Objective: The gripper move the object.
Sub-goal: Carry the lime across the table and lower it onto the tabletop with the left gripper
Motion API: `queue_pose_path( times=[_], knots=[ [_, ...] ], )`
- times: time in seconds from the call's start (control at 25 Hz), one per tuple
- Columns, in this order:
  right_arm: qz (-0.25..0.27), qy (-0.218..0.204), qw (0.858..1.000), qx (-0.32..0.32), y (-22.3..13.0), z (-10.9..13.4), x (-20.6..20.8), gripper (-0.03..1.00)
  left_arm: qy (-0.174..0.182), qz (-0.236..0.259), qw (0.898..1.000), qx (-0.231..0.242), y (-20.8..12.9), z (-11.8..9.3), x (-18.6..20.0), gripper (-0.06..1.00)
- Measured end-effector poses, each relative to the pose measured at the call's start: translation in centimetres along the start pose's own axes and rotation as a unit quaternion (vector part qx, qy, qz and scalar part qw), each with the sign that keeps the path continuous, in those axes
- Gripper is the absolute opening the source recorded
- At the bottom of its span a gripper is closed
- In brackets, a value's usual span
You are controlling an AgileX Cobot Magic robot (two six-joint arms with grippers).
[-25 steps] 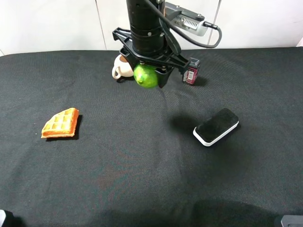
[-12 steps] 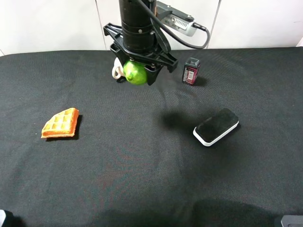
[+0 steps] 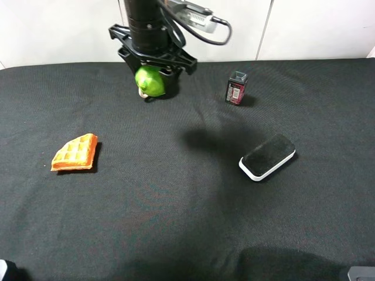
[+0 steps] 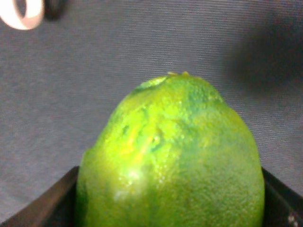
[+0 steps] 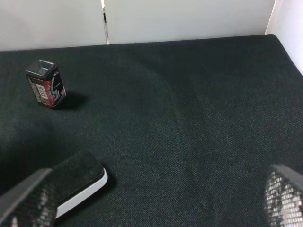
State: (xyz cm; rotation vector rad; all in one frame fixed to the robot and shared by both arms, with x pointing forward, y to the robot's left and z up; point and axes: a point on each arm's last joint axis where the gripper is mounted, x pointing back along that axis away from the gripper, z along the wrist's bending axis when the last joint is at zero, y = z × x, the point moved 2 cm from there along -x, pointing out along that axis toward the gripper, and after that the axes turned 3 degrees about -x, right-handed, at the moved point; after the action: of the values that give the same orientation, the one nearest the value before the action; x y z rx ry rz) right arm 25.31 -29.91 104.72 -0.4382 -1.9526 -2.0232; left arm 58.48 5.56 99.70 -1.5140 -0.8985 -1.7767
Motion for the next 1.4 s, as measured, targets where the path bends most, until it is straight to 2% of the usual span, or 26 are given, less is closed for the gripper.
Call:
queue_pose_path(
  times=[0.16,0.56,1.08,1.28,1.4],
  knots=[
    [0.0,0.0,1.0,0.0,0.0,0.0,0.0,0.66,-0.003,0.003,1.0,0.018,-0.1,2.1,-0.2,0.64],
    [0.0,0.0,1.0,0.0,0.0,0.0,0.0,0.66,-0.024,0.007,0.998,0.06,-0.4,5.9,-0.7,0.64],
    [0.0,0.0,1.0,0.0,0.0,0.0,0.0,0.66,-0.026,0.013,0.987,0.155,-2.4,14.3,-1.4,0.64],
    [0.0,0.0,1.0,0.0,0.0,0.0,0.0,0.66,-0.031,0.013,0.983,0.179,-3.1,16.1,-1.5,0.64],
    [0.0,0.0,1.0,0.0,0.0,0.0,0.0,0.66,-0.033,0.021,0.982,0.183,-3.5,16.3,-2.0,0.64]
  ],
)
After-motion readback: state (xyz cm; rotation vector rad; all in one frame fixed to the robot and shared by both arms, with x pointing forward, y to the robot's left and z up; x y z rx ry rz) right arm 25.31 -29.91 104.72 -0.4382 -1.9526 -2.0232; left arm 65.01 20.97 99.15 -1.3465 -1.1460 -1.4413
